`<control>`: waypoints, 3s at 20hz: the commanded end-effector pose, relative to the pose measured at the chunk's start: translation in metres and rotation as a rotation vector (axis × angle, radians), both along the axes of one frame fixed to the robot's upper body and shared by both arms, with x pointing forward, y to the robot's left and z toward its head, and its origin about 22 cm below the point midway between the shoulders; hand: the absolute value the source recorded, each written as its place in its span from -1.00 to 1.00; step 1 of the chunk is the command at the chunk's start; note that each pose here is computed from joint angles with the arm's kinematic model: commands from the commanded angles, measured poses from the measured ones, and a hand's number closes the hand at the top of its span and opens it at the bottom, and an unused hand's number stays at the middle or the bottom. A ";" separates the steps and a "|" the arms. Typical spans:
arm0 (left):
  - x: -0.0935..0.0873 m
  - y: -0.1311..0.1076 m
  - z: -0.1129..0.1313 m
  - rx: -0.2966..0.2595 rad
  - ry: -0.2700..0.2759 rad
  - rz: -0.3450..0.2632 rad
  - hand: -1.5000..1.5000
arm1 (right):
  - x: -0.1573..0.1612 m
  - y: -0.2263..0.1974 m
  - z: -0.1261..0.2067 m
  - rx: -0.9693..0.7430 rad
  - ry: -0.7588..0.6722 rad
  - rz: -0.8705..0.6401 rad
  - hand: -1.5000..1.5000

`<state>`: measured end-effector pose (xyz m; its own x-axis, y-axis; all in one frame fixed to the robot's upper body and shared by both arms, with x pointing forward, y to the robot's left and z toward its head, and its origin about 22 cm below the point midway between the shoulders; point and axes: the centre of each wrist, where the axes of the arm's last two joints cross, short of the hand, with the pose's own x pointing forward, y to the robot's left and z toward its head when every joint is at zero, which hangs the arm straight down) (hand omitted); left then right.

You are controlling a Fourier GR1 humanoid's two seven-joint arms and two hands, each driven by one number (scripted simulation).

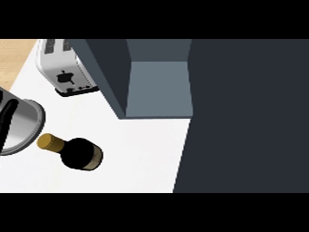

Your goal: Pick up the wine, place it into the cabinet and close the cabinet

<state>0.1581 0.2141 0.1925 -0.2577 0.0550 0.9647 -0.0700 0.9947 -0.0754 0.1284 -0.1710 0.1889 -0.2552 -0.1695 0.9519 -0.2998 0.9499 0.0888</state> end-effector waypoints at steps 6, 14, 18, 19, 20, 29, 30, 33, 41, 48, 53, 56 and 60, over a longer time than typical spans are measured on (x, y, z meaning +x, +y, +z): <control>0.025 0.008 -0.019 0.023 0.037 0.057 -1.00 | -0.040 -0.010 0.026 -0.014 -0.097 -0.068 -1.00; 0.028 0.023 -0.064 0.025 0.060 0.051 -1.00 | -0.040 -0.013 0.030 -0.004 -0.094 -0.073 -1.00; 0.023 0.031 -0.078 0.027 0.066 0.095 -1.00 | -0.044 -0.010 0.032 -0.011 -0.088 -0.076 -1.00; 0.031 0.028 -0.084 0.039 0.069 0.086 -1.00 | -0.049 -0.011 0.032 -0.009 -0.090 -0.047 -1.00; 0.028 0.040 -0.097 0.014 0.075 0.092 -1.00 | -0.046 -0.012 0.032 -0.010 -0.080 -0.059 -1.00; 0.004 0.056 -0.135 0.049 0.097 0.137 -1.00 | -0.047 -0.015 0.035 -0.016 -0.094 -0.083 -1.00; 0.015 0.052 -0.155 0.049 0.116 0.144 -1.00 | -0.038 -0.005 0.027 -0.017 -0.096 -0.061 -1.00; 0.005 0.058 -0.165 0.053 0.136 0.157 -1.00 | -0.044 -0.007 0.033 -0.024 -0.086 -0.069 -1.00; 0.012 0.062 -0.202 0.034 0.157 0.131 -1.00 | -0.042 -0.002 0.029 -0.034 -0.081 -0.057 -1.00; 0.008 0.061 -0.245 0.029 0.206 0.138 -1.00 | -0.050 -0.011 0.032 -0.035 -0.083 -0.060 -1.00; 0.029 0.092 -0.259 0.050 0.202 0.173 -1.00 | -0.044 -0.007 0.030 -0.041 -0.110 -0.061 -1.00; 0.018 0.088 -0.274 0.046 0.217 0.153 -1.00 | -0.046 -0.012 0.041 -0.056 -0.119 -0.051 -1.00; 0.017 0.095 -0.286 -0.020 0.242 0.106 -1.00 | -0.050 -0.013 0.038 -0.054 -0.115 -0.059 -1.00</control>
<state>0.1763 0.3057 -0.0834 -0.0459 0.0204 0.9987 -0.2143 0.9763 -0.0298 0.1224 -0.1607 0.1972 -0.2761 -0.0780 0.9580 -0.2590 0.9659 0.0040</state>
